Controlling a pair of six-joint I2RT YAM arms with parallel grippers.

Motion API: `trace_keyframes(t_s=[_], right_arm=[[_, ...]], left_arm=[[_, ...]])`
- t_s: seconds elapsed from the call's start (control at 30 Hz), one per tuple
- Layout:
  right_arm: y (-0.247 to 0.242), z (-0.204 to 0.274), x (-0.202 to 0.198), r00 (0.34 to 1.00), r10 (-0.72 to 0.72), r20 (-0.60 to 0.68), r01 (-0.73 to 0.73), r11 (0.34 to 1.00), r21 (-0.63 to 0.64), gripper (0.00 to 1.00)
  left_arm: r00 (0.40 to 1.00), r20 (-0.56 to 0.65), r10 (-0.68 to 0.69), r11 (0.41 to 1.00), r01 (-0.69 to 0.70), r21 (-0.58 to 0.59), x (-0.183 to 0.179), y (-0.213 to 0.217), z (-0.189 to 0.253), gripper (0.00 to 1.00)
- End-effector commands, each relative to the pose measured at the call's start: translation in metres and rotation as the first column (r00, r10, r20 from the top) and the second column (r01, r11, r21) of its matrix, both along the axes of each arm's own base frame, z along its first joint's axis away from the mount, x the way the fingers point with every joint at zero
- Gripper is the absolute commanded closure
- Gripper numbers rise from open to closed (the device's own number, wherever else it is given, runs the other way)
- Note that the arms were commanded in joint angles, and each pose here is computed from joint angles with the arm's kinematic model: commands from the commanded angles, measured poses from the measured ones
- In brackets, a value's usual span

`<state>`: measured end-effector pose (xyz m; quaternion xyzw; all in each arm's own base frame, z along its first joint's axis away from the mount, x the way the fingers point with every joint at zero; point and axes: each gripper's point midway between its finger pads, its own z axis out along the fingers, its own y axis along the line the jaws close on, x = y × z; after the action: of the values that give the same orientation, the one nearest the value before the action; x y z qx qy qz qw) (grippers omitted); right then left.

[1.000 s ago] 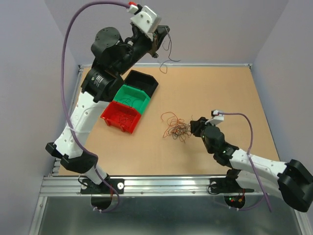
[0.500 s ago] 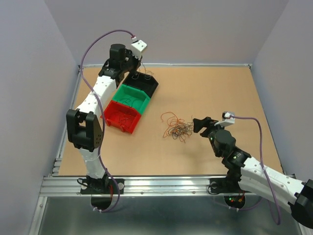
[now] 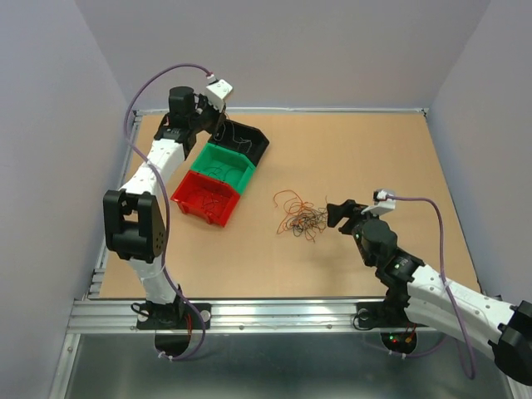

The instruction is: Untangle the cables

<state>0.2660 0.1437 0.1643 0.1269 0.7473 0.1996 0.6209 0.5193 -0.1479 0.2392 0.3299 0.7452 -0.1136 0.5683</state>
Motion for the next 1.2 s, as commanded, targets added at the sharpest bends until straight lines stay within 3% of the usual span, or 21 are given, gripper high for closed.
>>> trace_keyframes(t_s=[0.0, 0.2, 0.4, 0.73, 1.0, 1.17], right_arm=[[-0.001, 0.001, 0.001, 1.000, -0.004, 0.008, 0.004, 1.000, 0.001, 0.22], [-0.001, 0.000, 0.000, 1.000, 0.006, 0.010, -0.006, 1.000, -0.002, 0.22], [0.001, 0.000, -0.001, 1.000, 0.021, 0.011, -0.021, 1.000, 0.002, 0.22], [0.004, -0.001, -0.004, 0.999, 0.042, 0.010, -0.042, 0.999, 0.008, 0.22], [0.006, 0.003, -0.006, 0.998, 0.059, 0.022, -0.059, 0.998, 0.015, 0.22], [0.007, 0.003, -0.005, 0.998, 0.063, 0.019, -0.063, 0.998, 0.008, 0.22]], left_arm=[[0.969, 0.245, 0.024, 0.997, -0.005, -0.077, -0.007, 0.007, 0.113, 1.00], [0.945, 0.327, 0.014, 0.995, 0.021, -0.101, -0.032, 0.010, 0.160, 1.00], [0.937, 0.350, 0.004, 0.994, 0.034, -0.101, -0.049, 0.013, 0.171, 1.00], [0.965, 0.263, -0.015, 0.997, 0.033, -0.064, -0.054, 0.014, 0.110, 1.00], [0.995, 0.092, -0.027, 0.999, 0.031, -0.037, -0.038, 0.012, 0.020, 1.00], [1.000, 0.011, -0.006, 0.999, 0.006, 0.042, -0.027, 0.020, -0.023, 1.00]])
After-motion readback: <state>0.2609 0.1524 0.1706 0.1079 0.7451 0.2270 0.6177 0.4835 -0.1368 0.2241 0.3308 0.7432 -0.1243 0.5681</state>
